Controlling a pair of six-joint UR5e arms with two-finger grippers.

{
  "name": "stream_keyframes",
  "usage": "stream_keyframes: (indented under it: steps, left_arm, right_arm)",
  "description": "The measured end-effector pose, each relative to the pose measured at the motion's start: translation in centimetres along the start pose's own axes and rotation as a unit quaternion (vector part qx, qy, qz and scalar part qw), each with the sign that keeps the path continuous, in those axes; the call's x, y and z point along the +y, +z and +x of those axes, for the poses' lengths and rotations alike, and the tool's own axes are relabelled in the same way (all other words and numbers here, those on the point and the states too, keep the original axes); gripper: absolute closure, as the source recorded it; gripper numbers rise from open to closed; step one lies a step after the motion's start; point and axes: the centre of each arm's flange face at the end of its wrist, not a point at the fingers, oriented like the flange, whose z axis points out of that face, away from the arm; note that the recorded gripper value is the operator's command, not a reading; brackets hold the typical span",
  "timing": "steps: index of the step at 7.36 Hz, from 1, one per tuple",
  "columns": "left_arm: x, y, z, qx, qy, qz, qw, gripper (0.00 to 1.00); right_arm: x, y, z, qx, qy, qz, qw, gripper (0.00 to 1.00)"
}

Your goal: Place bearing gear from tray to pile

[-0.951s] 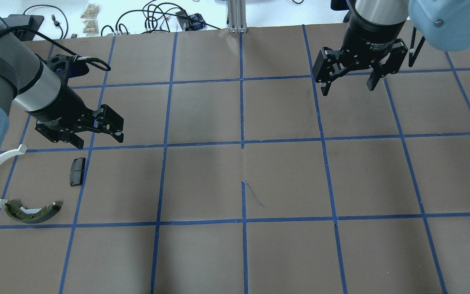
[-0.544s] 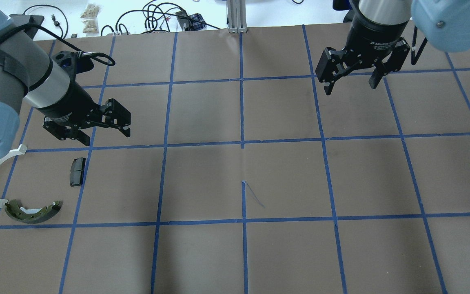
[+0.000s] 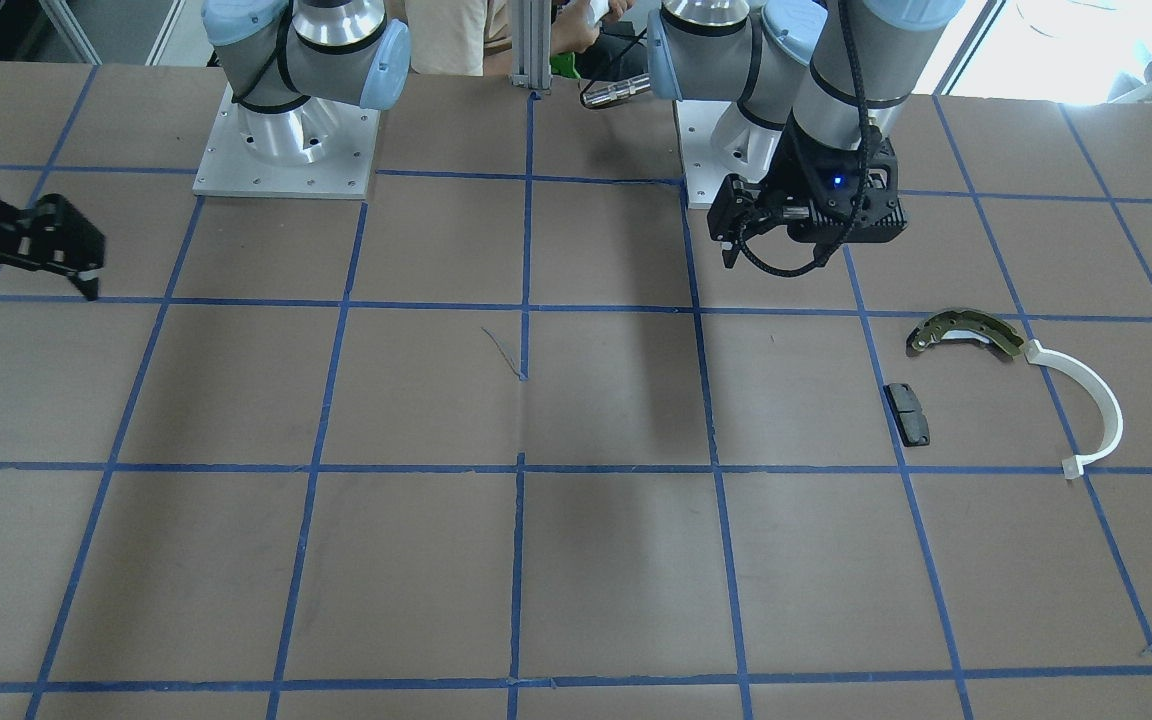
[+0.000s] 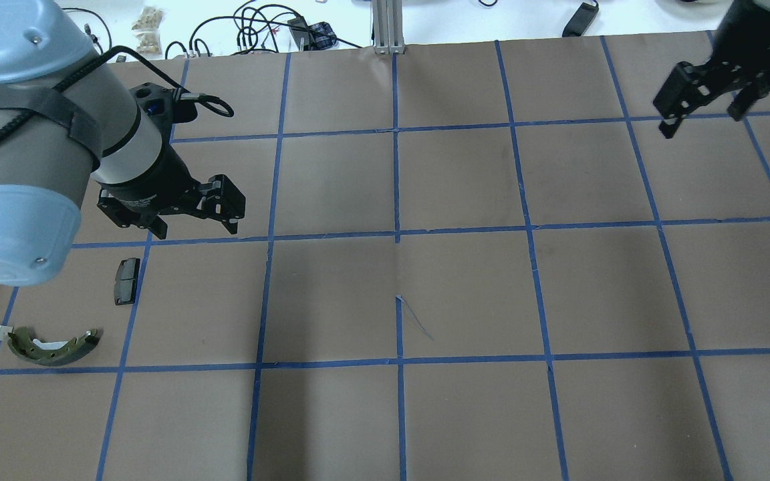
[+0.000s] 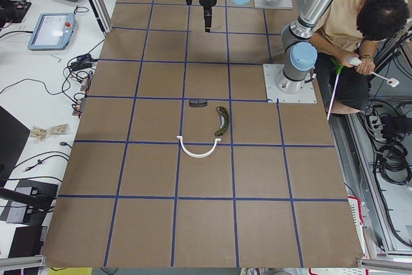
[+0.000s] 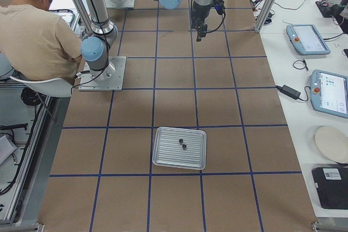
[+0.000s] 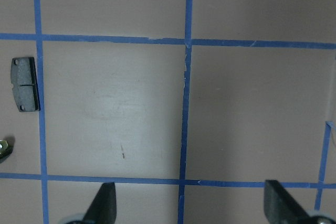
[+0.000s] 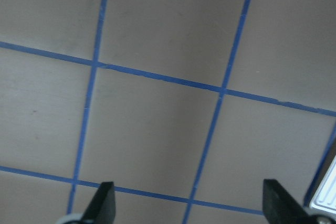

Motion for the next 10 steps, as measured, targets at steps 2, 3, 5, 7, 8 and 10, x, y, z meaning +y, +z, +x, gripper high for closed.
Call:
stream_keyframes:
  steps: [2,3,5,7,8,10]
  left_arm:
    - [0.4,-0.6,0.2,0.006,0.008,0.006,0.9999,0.00]
    - [0.5,-0.8,0.1,0.007,0.017,0.007,0.9998,0.00]
    - [0.5,-1.0,0.0,0.009,0.027,0.008,0.9996,0.00]
    - [0.1,-1.3,-0.4,0.027,0.023,0.010,0.9993,0.00]
    - [-0.2,-1.2,-0.8,0.030,0.016,0.009,0.9994,0.00]
    - [-0.3,-1.1,-0.5,0.024,0.018,0.007,0.9995,0.00]
  right_arm:
    - [2.4,3.3,11.6,0.004,0.014,-0.015,0.9998,0.00]
    - [3.8,6.3,17.3,-0.002,0.032,-0.023,0.9992,0.00]
    - [6.4,13.7,27.4,-0.012,0.045,-0.026,0.9986,0.00]
    - [7.8,20.9,33.2,-0.018,0.045,-0.029,0.9984,0.00]
    - [8.2,23.7,34.9,-0.020,0.051,-0.031,0.9980,0.00]
    - [9.6,28.0,36.8,-0.032,0.070,-0.039,0.9963,0.00]
